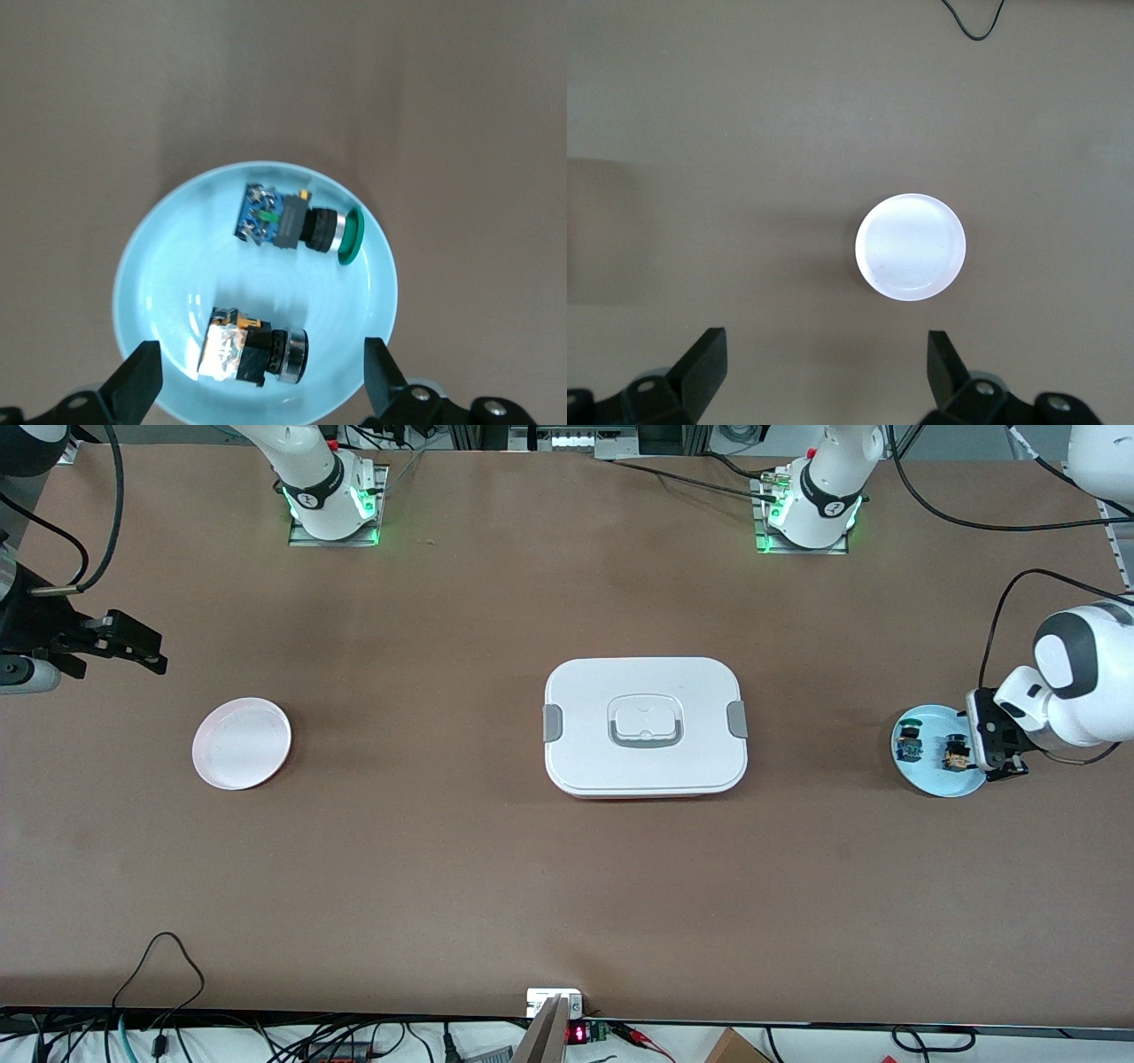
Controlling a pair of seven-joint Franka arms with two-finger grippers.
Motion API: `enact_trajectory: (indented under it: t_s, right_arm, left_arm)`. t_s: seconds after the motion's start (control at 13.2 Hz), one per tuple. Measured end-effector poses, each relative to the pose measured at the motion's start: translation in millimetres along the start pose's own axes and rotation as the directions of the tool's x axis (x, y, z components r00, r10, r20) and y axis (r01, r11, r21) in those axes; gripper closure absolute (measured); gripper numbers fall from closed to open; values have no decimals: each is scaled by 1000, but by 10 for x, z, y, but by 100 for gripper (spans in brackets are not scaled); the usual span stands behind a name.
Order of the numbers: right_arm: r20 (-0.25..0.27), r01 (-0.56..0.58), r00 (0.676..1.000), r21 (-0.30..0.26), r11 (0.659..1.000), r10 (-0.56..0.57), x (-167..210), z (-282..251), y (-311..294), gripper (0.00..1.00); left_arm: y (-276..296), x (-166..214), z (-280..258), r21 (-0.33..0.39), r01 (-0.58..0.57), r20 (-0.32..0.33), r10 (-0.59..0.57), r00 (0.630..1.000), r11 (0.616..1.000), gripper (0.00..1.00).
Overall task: Transfer orange switch to right arm and place
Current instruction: 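Lower the left gripper and grasp the orange switch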
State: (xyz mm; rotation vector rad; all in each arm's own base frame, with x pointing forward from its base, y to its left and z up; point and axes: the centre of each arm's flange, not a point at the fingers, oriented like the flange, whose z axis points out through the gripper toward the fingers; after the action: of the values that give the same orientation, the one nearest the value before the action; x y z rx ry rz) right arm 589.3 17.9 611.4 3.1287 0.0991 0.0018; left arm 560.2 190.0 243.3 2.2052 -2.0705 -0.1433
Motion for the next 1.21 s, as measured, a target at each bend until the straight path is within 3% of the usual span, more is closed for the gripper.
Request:
enact_trajectory:
  t_s: [0.23,0.6,1.21]
  right_arm:
    - [-18,-31,999,-2,1000,31,-40,-100,176,0]
    - [-51,-33,998,4,999,34,-156,-319,198,0]
    - [-36,-59,998,5,998,60,-138,-250,344,0]
  left_arm:
    - [72,-187,289,36,-72,5,72,997,997,0]
    - [21,-132,358,61,-154,15,153,988,986,0]
    - [23,-209,521,65,-147,14,147,989,987,0]
